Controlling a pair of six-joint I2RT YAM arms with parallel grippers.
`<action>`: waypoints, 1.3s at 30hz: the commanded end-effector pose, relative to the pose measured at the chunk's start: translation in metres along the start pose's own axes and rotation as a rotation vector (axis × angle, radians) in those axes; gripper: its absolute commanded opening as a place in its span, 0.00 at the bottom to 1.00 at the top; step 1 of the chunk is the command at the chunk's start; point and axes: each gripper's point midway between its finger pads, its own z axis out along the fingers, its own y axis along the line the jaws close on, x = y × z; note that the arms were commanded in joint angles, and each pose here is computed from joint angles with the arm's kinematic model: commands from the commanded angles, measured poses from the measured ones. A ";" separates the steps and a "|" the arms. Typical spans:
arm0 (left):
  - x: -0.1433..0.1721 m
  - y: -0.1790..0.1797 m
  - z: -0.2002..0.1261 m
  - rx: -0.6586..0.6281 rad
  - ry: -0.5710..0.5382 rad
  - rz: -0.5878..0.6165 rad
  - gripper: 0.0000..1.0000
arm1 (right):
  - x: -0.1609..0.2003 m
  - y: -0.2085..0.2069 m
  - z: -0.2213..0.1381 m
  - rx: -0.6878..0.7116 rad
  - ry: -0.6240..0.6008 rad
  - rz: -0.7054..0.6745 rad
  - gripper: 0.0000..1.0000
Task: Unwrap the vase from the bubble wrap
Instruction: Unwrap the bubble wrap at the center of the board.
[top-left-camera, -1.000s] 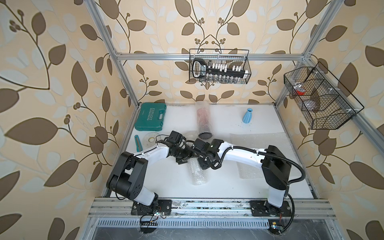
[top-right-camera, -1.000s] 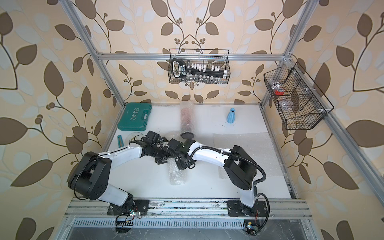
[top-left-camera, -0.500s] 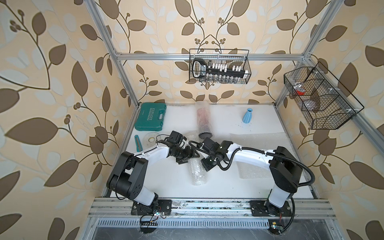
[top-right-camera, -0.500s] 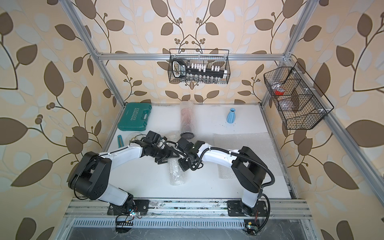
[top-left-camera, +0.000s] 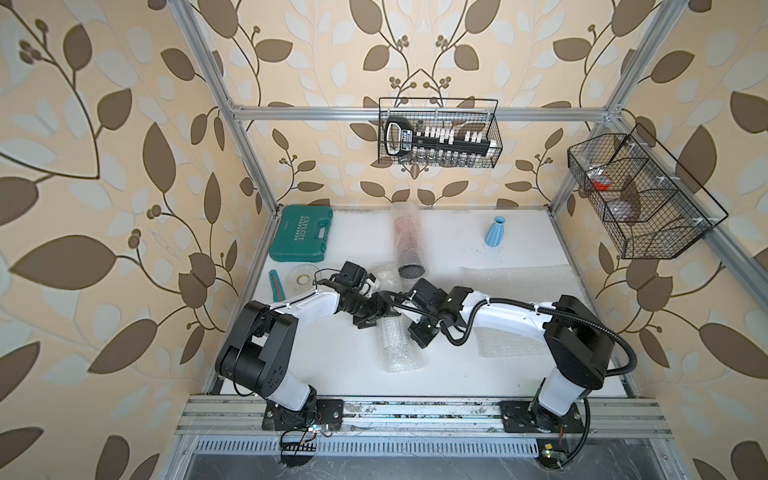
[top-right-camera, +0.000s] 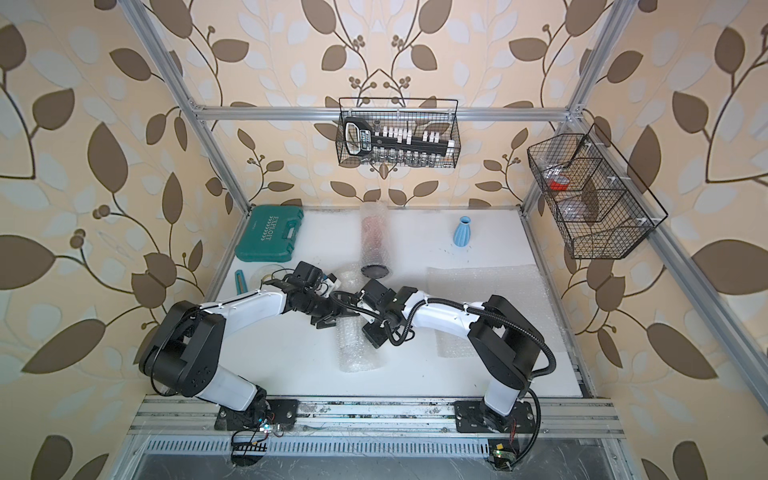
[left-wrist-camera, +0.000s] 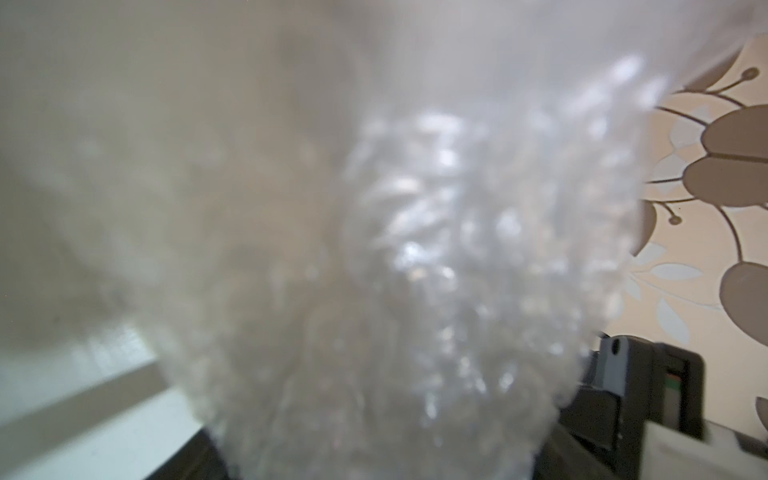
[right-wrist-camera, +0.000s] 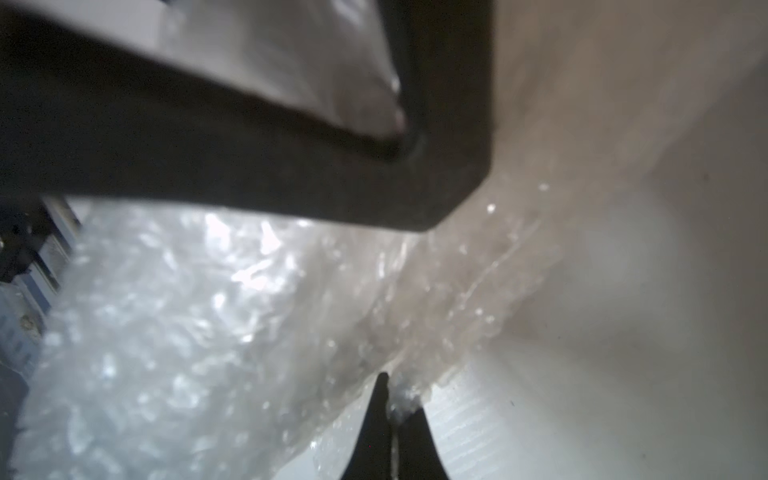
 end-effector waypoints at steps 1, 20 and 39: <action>0.002 0.010 0.004 -0.049 0.014 -0.007 0.82 | 0.031 0.003 -0.003 -0.019 0.096 -0.037 0.00; 0.026 0.016 -0.004 -0.085 0.048 -0.014 0.77 | -0.034 -0.031 -0.046 0.244 -0.196 0.213 0.39; 0.033 0.003 -0.014 -0.038 0.038 0.015 0.78 | -0.042 -0.070 -0.002 0.046 -0.181 0.486 0.47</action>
